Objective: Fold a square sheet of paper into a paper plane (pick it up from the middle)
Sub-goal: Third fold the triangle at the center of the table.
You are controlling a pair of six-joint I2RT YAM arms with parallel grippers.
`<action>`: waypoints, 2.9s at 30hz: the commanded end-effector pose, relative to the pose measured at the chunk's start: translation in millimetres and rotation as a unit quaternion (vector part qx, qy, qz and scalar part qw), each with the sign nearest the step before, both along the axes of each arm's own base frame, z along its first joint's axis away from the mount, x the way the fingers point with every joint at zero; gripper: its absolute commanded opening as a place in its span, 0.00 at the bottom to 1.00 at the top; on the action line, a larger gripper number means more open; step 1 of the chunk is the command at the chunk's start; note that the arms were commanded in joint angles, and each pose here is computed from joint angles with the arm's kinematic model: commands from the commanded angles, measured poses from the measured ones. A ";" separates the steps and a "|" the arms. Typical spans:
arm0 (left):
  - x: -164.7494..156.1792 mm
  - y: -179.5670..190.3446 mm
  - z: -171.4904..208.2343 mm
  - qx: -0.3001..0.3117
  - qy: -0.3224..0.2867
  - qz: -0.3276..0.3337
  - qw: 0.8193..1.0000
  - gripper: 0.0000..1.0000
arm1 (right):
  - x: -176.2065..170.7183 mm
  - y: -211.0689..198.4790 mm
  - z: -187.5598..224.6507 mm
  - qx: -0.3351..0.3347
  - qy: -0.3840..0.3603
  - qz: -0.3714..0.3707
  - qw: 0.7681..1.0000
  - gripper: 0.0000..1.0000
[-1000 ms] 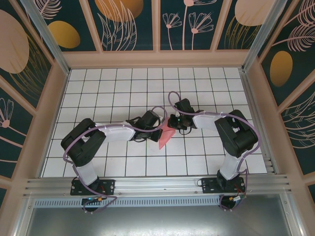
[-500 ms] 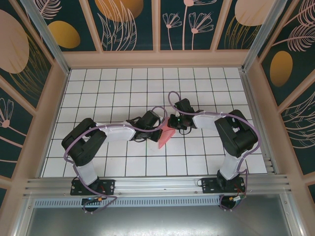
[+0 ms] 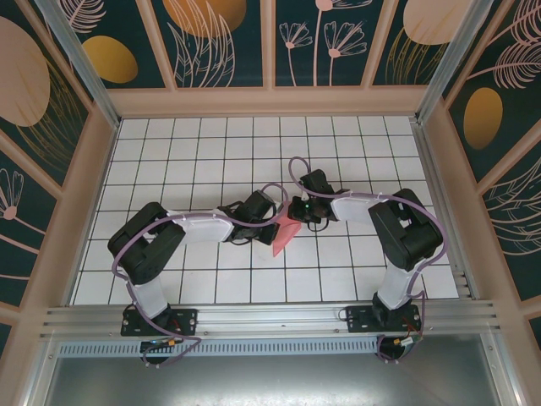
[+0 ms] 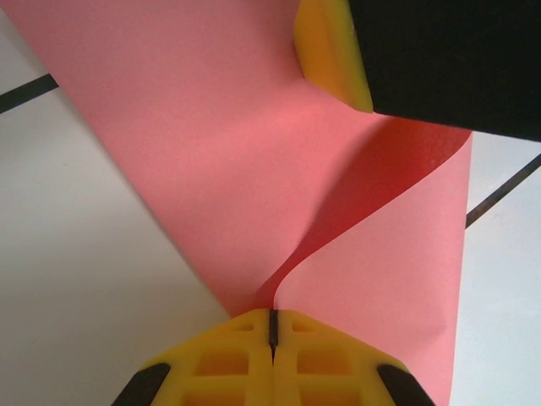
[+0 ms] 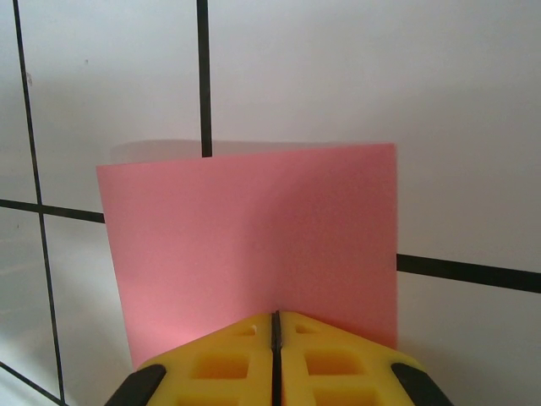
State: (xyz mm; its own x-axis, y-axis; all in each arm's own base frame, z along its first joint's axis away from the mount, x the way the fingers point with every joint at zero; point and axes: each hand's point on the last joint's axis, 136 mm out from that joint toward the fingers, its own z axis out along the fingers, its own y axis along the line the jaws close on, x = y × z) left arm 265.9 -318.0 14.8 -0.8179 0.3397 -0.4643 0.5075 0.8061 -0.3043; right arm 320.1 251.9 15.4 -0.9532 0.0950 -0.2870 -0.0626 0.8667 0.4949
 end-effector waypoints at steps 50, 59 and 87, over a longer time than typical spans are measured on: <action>-17.5 19.5 -29.3 0.036 0.026 -0.006 0.999 0.02 | -132.1 65.8 24.0 0.229 0.064 0.018 0.971 0.06; -17.0 18.9 -29.3 0.037 0.026 -0.007 0.999 0.02 | -140.3 48.4 -12.8 0.164 0.094 0.002 0.982 0.06; -15.6 18.9 -28.5 0.042 0.024 -0.010 0.999 0.01 | -96.9 31.2 19.2 0.220 0.048 -0.017 0.974 0.09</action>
